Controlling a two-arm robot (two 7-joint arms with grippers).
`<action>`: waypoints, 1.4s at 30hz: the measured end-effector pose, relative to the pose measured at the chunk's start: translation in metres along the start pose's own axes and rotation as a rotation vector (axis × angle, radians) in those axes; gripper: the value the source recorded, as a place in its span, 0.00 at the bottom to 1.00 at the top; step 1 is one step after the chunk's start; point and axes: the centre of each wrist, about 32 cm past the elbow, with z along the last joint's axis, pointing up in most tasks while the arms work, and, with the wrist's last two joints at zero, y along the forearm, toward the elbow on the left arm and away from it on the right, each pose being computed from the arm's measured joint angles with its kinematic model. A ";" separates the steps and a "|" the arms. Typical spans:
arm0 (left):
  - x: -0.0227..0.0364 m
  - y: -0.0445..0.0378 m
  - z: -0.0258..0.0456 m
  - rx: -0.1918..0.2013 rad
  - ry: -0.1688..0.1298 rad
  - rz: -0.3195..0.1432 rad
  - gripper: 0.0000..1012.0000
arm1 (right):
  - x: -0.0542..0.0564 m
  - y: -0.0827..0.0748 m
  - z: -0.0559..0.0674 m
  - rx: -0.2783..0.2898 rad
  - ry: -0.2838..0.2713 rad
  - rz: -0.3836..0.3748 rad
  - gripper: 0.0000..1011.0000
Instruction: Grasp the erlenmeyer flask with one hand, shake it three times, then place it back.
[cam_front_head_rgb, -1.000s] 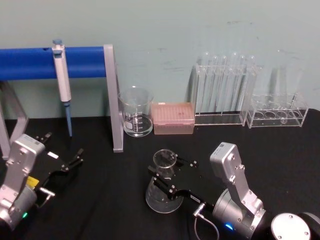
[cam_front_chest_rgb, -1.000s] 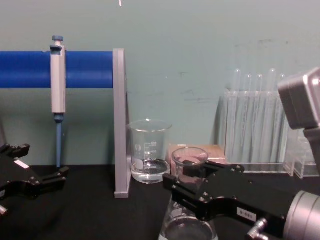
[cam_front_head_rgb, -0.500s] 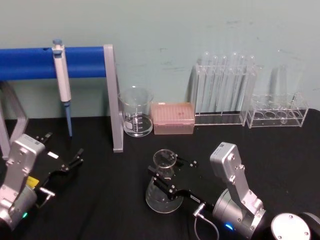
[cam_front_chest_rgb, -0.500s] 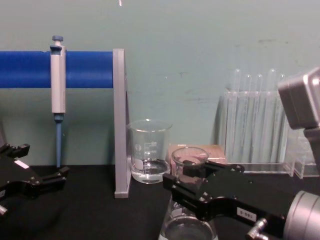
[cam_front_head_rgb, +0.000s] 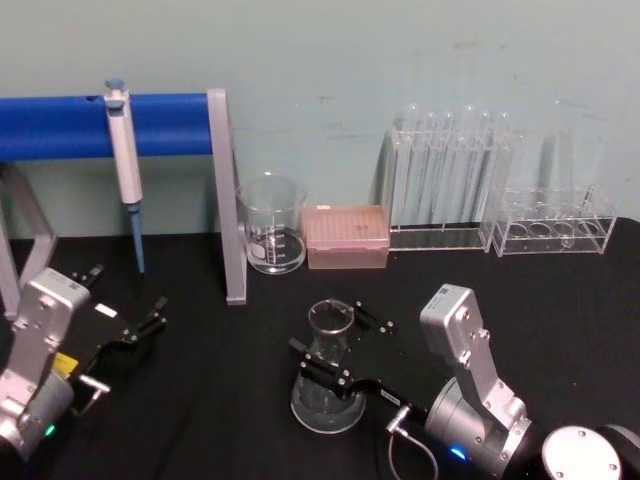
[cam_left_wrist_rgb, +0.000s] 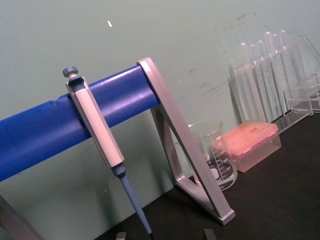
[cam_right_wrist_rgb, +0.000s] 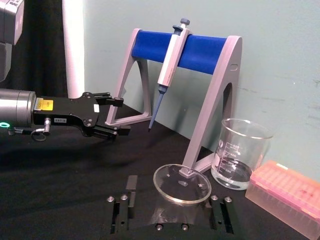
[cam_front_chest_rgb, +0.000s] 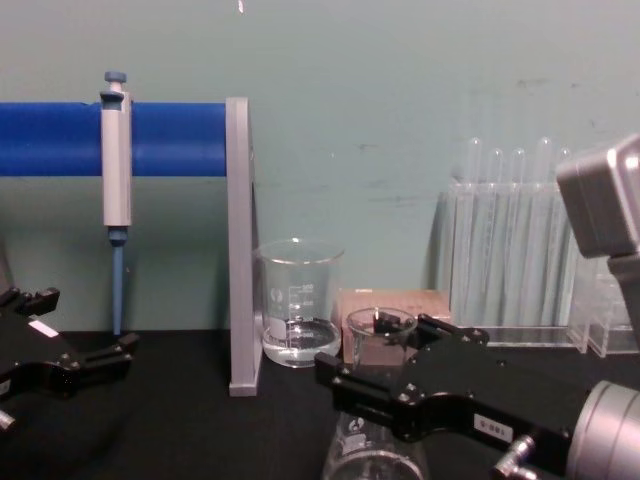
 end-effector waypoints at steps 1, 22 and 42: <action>0.0000 0.0000 0.0000 0.000 0.000 0.000 0.99 | 0.000 0.000 0.000 0.000 0.000 0.000 0.73; 0.0000 0.0000 0.0000 0.000 0.000 0.000 0.99 | 0.000 0.000 0.000 -0.001 0.000 0.000 0.99; 0.0000 0.0000 0.0000 0.000 0.000 0.000 0.99 | 0.006 -0.004 0.003 -0.008 -0.009 0.000 0.99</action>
